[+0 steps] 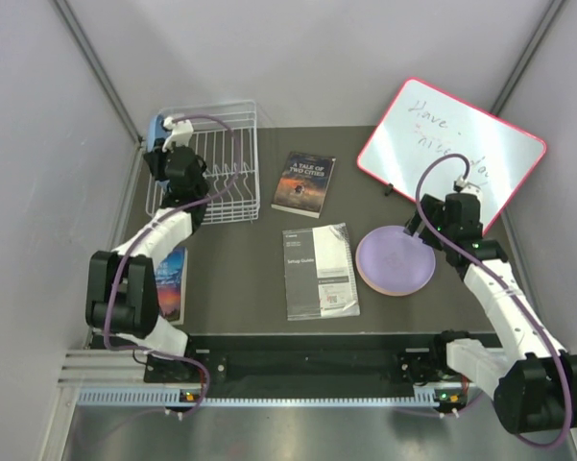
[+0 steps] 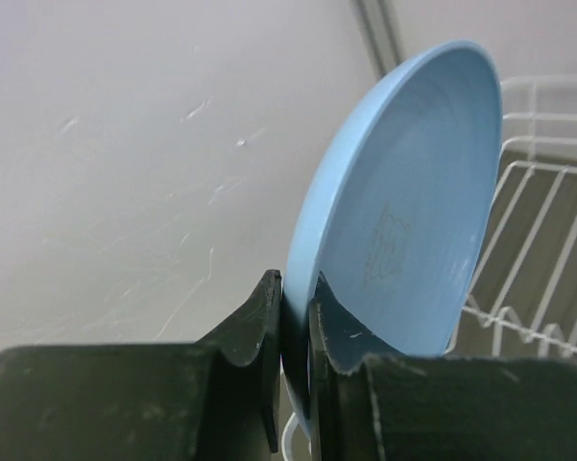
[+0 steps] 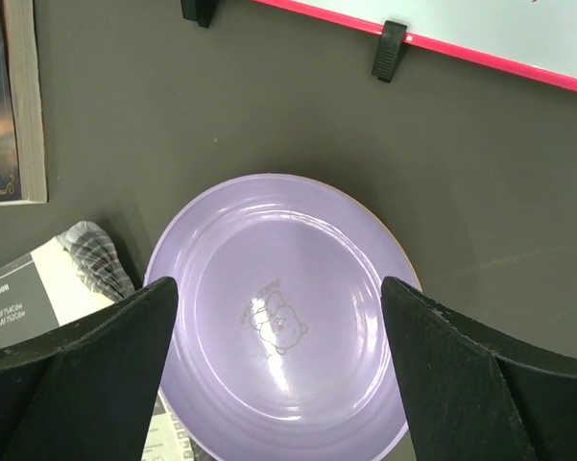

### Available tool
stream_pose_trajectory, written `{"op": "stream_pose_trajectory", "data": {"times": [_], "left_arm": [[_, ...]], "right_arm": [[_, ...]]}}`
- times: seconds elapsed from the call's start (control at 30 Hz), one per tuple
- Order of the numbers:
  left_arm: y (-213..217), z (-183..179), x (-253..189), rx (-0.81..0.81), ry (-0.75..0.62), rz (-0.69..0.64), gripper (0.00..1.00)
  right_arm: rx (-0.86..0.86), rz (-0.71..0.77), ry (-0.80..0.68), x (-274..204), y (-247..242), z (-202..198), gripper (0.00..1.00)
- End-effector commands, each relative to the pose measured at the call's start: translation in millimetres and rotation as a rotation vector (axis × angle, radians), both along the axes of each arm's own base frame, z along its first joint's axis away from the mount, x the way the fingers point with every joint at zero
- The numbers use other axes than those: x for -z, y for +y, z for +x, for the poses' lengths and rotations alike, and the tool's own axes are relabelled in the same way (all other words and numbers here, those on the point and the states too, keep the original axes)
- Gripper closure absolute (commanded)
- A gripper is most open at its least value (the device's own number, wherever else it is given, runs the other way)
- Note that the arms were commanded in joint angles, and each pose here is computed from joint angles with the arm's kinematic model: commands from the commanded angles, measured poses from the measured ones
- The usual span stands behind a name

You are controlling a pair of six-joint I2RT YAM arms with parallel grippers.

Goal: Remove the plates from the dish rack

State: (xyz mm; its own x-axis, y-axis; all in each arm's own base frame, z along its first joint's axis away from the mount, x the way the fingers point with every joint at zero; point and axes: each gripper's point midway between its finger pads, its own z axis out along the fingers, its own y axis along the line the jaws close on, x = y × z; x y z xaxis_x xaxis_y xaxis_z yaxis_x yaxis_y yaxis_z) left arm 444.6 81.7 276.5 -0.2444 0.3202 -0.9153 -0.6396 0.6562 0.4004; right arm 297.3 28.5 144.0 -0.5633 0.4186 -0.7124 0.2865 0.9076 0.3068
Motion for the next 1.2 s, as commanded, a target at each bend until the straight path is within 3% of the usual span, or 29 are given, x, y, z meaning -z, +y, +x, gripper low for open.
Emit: {"op": "stream_pose_trajectory", "data": {"times": [0.0, 0.03, 0.1, 0.2, 0.3, 0.4, 0.63, 1.07, 1.1, 1.13, 1.17], "left_arm": [[-30, -8, -62, 0.094, -0.166, -0.104, 1.0], [-45, -10, -68, 0.145, -0.208, -0.168, 1.0], [-73, -3, -62, 0.283, -0.16, -0.242, 1.0], [-130, 3, -58, 0.545, -0.202, -0.552, 1.0], [-178, -3, -57, 0.761, -0.215, -0.766, 1.0], [-223, -10, -41, 0.921, -0.145, -0.905, 1.0], [-287, -25, -14, 1.135, -0.045, -1.135, 1.0], [-360, -53, 2, 1.332, 0.087, -1.274, 1.0], [-363, -54, 4, 1.339, 0.097, -1.277, 1.0], [-367, -56, 4, 1.347, 0.105, -1.279, 1.0], [-369, -57, 6, 1.349, 0.111, -1.28, 1.0]], "right_arm": [[-0.038, 0.011, -0.091, -29, 5, 18, 0.13], [-0.049, 0.014, -0.1, -31, 7, 19, 0.13], [-0.092, 0.036, -0.144, -43, 15, 25, 0.13], [-0.199, 0.099, -0.232, -65, 37, 34, 0.13], [-0.322, 0.177, -0.314, -88, 63, 42, 0.13], [-0.403, 0.271, -0.378, -106, 84, 50, 0.13], [-0.542, 0.412, -0.463, -129, 131, 63, 0.13], [-0.617, 0.441, -0.426, -111, 172, 73, 0.14], [-0.615, 0.439, -0.425, -110, 172, 75, 0.17], [-0.614, 0.439, -0.414, -106, 173, 76, 0.26], [-0.611, 0.435, -0.407, -104, 173, 76, 0.47]]}}
